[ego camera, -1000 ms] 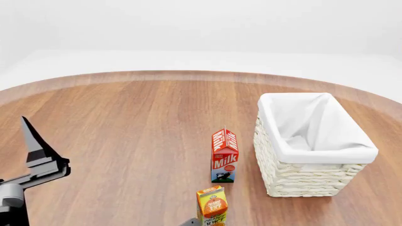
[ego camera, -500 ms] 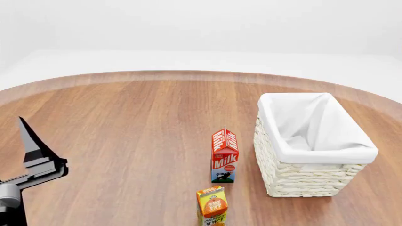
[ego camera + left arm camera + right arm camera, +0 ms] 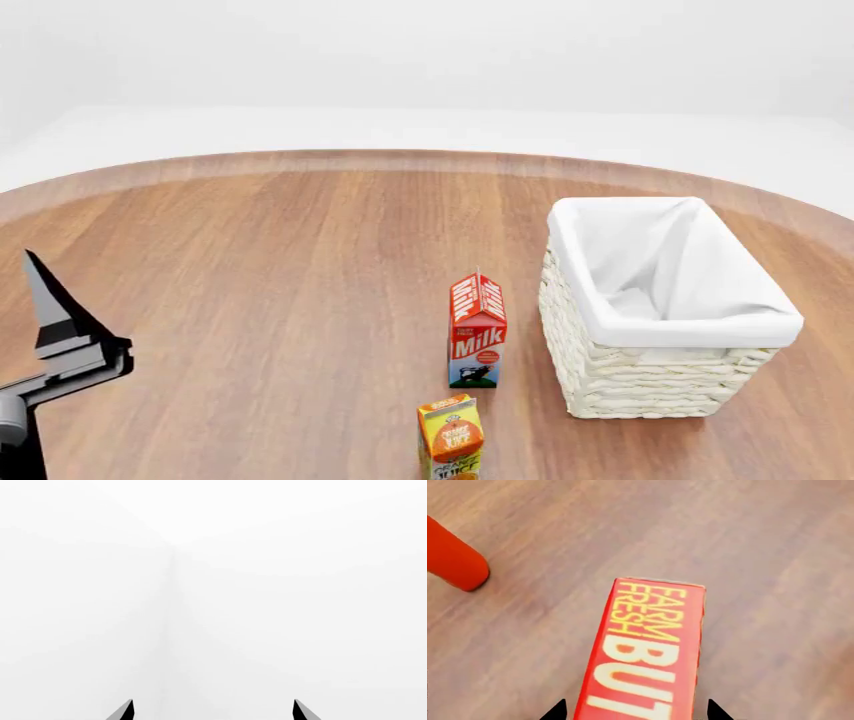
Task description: Pick up the cream cheese box and the butter, and put them in the basket.
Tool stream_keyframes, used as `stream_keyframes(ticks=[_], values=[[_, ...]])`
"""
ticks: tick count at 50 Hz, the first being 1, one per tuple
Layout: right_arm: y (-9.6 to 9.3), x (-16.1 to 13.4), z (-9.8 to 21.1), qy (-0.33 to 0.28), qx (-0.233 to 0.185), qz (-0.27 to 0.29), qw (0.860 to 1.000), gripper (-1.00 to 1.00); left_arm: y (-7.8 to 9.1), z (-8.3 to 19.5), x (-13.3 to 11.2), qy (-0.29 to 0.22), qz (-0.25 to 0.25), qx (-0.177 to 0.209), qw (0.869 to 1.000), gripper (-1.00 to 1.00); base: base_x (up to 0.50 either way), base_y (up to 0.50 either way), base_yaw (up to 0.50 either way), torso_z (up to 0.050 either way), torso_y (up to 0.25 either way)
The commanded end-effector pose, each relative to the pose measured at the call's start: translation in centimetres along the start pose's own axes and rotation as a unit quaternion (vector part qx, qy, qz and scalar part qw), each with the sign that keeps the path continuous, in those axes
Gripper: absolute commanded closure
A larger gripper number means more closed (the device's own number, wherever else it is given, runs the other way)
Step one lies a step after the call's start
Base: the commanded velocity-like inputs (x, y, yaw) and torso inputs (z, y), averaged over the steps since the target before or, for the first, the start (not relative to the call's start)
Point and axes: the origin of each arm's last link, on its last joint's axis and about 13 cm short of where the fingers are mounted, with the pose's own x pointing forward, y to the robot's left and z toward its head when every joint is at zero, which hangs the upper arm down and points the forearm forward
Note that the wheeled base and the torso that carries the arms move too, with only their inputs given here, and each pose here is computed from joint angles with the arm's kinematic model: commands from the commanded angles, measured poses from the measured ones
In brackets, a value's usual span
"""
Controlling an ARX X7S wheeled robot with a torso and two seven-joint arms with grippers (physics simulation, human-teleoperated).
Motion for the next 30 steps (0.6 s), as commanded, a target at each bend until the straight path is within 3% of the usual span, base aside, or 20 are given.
stream_keyframes(ticks=[1,15,25,26,30], values=[[0.4,0.0,0.2,-0.008,-0.015,0.011,1.0,-1.0,0.5,0.0,0.1,-0.003,0.009,0.006,1.0,-1.0,0.0,0.0,0.0,0.0,0.0],[0.1,0.6,-0.5,0.028,0.046,0.021,0.998,-1.0,0.3,-0.1,0.1,-0.001,0.006,0.006,1.0,-1.0,0.0,0.0,0.0,0.0,0.0],[0.0,0.8,-1.0,0.033,0.047,0.021,0.998,-1.0,0.2,-0.2,0.1,0.0,0.005,0.005,1.0,-1.0,0.0,0.0,0.0,0.0,0.0],[0.1,0.8,-1.1,0.033,0.043,0.02,0.998,1.0,0.2,-0.2,0.1,0.0,0.005,0.006,1.0,-1.0,0.0,0.0,0.0,0.0,0.0],[0.2,0.7,-1.0,0.004,0.003,0.019,1.0,1.0,0.3,-0.2,0.1,0.0,0.006,0.005,1.0,-1.0,0.0,0.0,0.0,0.0,0.0]])
